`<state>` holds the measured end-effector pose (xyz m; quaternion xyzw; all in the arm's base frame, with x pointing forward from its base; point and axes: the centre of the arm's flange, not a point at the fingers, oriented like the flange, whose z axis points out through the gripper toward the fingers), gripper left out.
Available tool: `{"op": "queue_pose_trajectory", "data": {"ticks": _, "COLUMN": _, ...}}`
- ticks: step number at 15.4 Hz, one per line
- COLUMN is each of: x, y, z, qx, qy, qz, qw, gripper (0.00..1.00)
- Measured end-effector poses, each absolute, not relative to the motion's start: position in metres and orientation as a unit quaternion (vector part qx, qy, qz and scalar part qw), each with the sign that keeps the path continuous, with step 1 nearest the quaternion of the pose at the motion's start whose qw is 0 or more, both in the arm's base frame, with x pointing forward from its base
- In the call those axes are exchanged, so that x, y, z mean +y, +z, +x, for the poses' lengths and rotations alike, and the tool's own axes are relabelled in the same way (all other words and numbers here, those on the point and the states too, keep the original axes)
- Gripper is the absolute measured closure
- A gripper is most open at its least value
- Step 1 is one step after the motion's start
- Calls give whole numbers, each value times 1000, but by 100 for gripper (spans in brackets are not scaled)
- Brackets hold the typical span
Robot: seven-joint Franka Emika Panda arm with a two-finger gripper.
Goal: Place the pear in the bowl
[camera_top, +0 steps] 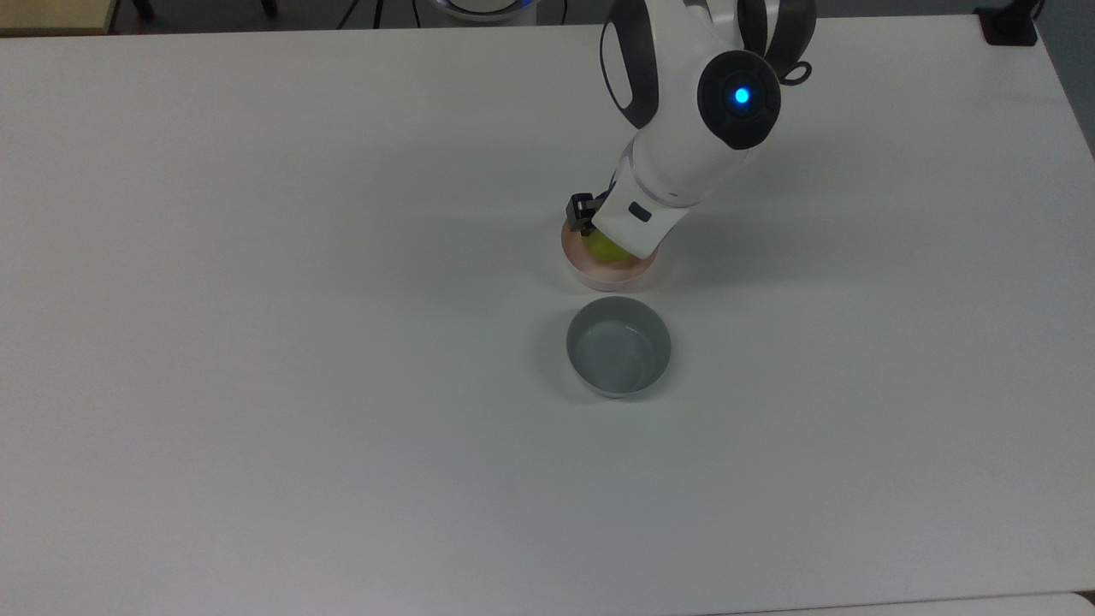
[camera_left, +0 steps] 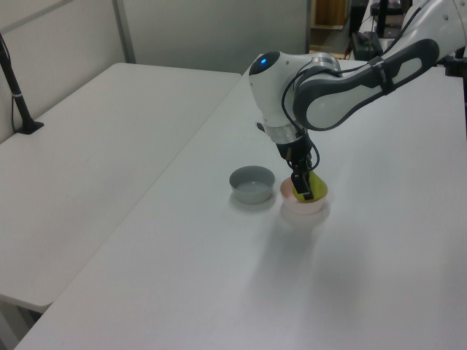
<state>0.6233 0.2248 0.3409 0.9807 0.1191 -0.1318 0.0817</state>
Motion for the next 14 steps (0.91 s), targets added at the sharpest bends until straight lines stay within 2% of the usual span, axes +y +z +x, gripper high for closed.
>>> {"op": "queue_pose_trajectory", "data": {"ticks": 2, "x": 221, "y": 337, "z": 625, "qx": 116, "qy": -134, "qz": 981, "qw": 83, "gripper": 27}}
{"op": "queue_pose_trajectory", "data": {"ticks": 3, "x": 217, "y": 336, "z": 627, "qx": 112, "qy": -135, "qz": 981, "qw": 83, "gripper": 15}}
{"op": "queue_pose_trajectory", "data": {"ticks": 5, "x": 212, "y": 337, "z": 629, "qx": 109, "qy": -133, "qz": 982, "qw": 82, "gripper": 0}}
{"op": "queue_pose_trajectory", "data": {"ticks": 10, "x": 207, "y": 361, "z": 634, "qx": 103, "qy": -113, "qz": 985, "qw": 78, "gripper": 0}}
{"op": "queue_pose_trajectory", "data": {"ticks": 14, "x": 183, "y": 409, "z": 633, "qx": 85, "qy": -98, "qz": 989, "qw": 70, "gripper": 0}}
